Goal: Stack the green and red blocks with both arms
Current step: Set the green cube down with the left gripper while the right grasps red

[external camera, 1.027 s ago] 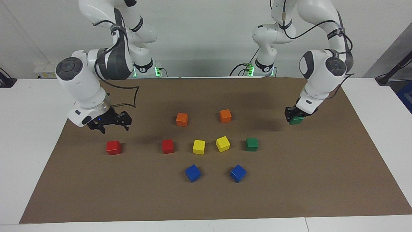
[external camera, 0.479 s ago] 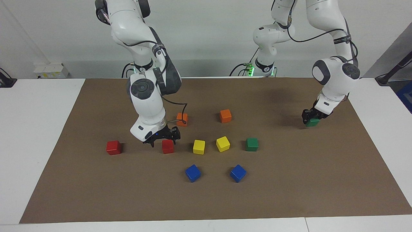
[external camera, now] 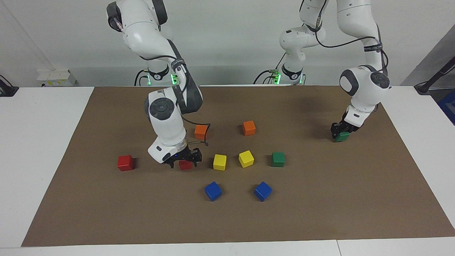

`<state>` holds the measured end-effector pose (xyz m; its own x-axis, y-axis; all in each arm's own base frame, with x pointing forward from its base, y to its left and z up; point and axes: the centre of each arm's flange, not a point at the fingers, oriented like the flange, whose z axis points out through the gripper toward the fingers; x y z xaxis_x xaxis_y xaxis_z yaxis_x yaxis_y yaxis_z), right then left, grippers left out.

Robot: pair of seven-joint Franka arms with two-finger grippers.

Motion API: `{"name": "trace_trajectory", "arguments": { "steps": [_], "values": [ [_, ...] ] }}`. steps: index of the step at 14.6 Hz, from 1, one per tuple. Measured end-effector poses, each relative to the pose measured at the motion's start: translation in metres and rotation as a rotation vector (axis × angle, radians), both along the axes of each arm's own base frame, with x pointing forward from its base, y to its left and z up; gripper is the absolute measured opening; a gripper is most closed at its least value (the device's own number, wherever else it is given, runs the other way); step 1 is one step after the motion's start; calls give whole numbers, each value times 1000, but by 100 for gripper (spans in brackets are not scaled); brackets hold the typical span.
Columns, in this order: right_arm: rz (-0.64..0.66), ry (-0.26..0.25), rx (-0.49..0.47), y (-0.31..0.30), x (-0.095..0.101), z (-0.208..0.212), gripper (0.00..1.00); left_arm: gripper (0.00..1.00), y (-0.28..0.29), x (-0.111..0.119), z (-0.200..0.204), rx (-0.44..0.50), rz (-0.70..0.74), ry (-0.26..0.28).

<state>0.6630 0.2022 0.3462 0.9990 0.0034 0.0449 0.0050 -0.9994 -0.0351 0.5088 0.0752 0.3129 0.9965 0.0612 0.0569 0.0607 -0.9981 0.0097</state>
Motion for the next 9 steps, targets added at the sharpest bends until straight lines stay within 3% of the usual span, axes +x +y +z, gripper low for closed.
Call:
{"name": "trace_trajectory", "arguments": {
  "steps": [5, 9],
  "values": [
    [7, 29, -9, 2, -12, -27, 100, 55, 0, 0, -8, -3, 8, 12],
    [25, 17, -8, -6, -24, -47, 100, 55, 0, 0, -12, -3, 7, 13]
  ]
}}
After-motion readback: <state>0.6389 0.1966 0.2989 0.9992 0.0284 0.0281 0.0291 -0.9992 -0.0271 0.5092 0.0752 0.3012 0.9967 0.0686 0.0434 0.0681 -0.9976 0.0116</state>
